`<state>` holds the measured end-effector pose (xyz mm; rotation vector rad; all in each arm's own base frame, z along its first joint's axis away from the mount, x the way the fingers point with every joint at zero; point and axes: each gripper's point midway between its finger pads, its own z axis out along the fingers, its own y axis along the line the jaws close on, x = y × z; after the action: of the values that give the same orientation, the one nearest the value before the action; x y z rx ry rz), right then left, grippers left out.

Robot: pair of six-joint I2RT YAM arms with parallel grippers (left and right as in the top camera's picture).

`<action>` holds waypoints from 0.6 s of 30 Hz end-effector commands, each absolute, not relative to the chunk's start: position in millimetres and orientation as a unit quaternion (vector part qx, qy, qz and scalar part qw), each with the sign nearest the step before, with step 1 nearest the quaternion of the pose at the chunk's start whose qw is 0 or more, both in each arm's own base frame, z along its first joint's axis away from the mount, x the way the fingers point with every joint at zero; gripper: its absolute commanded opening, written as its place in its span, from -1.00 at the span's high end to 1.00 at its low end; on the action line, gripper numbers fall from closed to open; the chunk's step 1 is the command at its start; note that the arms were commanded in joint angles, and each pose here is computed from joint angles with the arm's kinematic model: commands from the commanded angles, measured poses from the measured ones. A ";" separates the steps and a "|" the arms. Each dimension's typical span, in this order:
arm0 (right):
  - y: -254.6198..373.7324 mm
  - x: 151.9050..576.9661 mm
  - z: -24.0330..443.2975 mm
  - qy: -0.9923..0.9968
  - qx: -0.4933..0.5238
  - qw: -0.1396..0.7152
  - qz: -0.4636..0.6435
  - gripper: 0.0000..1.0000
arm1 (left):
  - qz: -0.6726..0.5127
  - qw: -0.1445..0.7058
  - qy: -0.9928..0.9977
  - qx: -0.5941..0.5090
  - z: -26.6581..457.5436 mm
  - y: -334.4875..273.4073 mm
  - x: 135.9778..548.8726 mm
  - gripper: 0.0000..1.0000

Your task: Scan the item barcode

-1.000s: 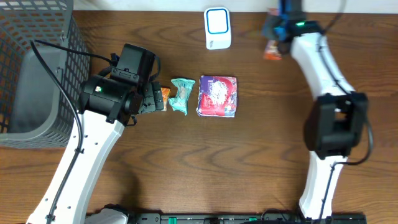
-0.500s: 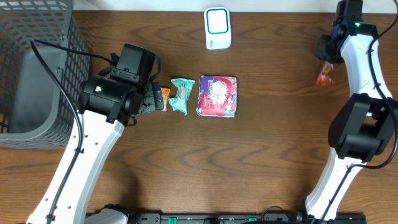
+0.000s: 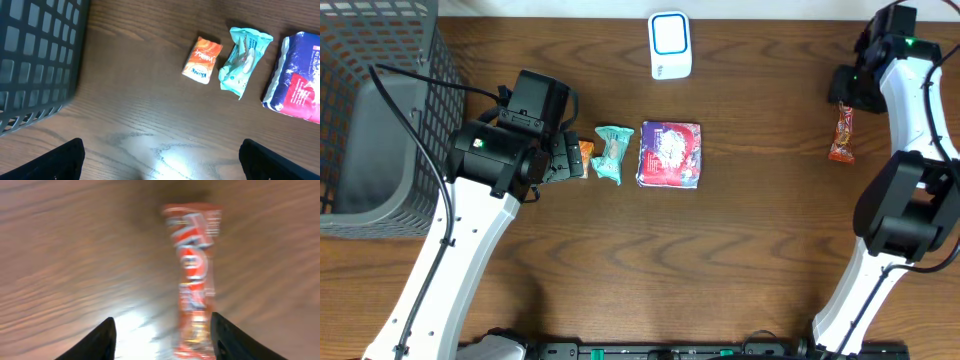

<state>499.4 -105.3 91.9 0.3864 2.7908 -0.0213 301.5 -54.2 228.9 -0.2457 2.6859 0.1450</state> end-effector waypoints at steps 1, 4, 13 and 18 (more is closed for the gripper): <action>-52.4 507.3 102.3 0.975 0.096 0.171 0.104 -0.01 | 0.051 0.224 0.969 -0.097 232.8 -52.3 301.7 -0.96; -26.2 505.6 103.3 0.975 0.077 0.162 0.134 0.01 | 0.051 0.224 0.969 -0.097 232.8 -52.3 301.7 -0.96; 28.2 489.2 94.2 0.986 0.024 0.120 0.115 0.06 | 0.051 0.224 0.969 -0.097 232.8 -52.3 301.7 -0.96; 64.6 476.1 91.6 0.988 -0.010 0.095 0.124 -0.05 | 0.051 0.224 0.969 -0.097 232.8 -52.3 301.7 -0.96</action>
<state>482.2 48.2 89.1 0.0307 2.9186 0.3506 301.4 -54.2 228.8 -0.2462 2.6862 0.1451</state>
